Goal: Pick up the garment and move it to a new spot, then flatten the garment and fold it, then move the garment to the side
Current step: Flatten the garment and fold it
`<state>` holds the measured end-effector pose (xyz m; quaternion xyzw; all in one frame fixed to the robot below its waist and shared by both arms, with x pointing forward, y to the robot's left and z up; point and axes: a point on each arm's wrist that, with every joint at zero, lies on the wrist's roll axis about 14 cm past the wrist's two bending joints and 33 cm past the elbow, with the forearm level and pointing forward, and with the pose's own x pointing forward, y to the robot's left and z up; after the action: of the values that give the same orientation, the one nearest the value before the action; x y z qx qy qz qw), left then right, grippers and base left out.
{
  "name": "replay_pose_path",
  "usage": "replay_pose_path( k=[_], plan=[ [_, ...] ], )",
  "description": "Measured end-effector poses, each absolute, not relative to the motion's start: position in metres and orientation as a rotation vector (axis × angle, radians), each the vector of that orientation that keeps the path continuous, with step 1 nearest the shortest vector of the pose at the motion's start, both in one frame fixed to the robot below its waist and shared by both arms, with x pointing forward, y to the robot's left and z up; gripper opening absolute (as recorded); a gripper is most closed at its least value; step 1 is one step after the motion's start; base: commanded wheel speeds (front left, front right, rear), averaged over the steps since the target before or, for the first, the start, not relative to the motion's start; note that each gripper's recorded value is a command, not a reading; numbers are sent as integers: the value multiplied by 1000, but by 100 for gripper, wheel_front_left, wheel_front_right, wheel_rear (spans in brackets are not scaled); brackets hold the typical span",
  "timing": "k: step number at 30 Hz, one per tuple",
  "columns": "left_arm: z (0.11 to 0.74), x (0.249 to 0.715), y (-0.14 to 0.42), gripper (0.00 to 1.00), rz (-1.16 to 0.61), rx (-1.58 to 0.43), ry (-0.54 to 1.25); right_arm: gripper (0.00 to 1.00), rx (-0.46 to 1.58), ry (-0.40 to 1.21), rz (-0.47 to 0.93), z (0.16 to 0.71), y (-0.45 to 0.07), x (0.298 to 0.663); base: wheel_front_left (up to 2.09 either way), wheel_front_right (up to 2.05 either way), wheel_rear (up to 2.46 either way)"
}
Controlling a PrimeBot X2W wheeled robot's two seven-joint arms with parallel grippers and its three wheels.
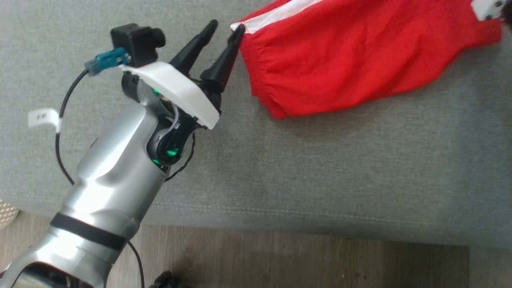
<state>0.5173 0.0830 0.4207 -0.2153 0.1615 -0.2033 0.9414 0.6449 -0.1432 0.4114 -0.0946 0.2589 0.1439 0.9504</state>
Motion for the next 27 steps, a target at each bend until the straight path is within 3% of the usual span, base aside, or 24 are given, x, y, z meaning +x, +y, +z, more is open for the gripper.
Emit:
replay_pose_path(
  k=[6, 10, 14, 21, 27],
  plan=[
    [451, 515, 118, 100, -252, -280, 151, 100, -42, 479, 334, 417, -125, 610, 0, 0, 0],
    [472, 484, 122, 100, -160, -233, 63, 100, 68, 535, 317, 396, -131, 565, 0, 0, 0],
    [492, 446, 111, 100, -129, -176, -15, 100, 121, 542, 269, 394, -147, 542, 0, 0, 0],
    [514, 407, 122, 100, -49, -59, -99, 100, 128, 546, 202, 395, -170, 549, 0, 0, 0],
    [517, 383, 135, 100, 17, -4, -104, 100, -17, 641, 135, 377, -203, 566, 0, 0, 0]
  ],
)
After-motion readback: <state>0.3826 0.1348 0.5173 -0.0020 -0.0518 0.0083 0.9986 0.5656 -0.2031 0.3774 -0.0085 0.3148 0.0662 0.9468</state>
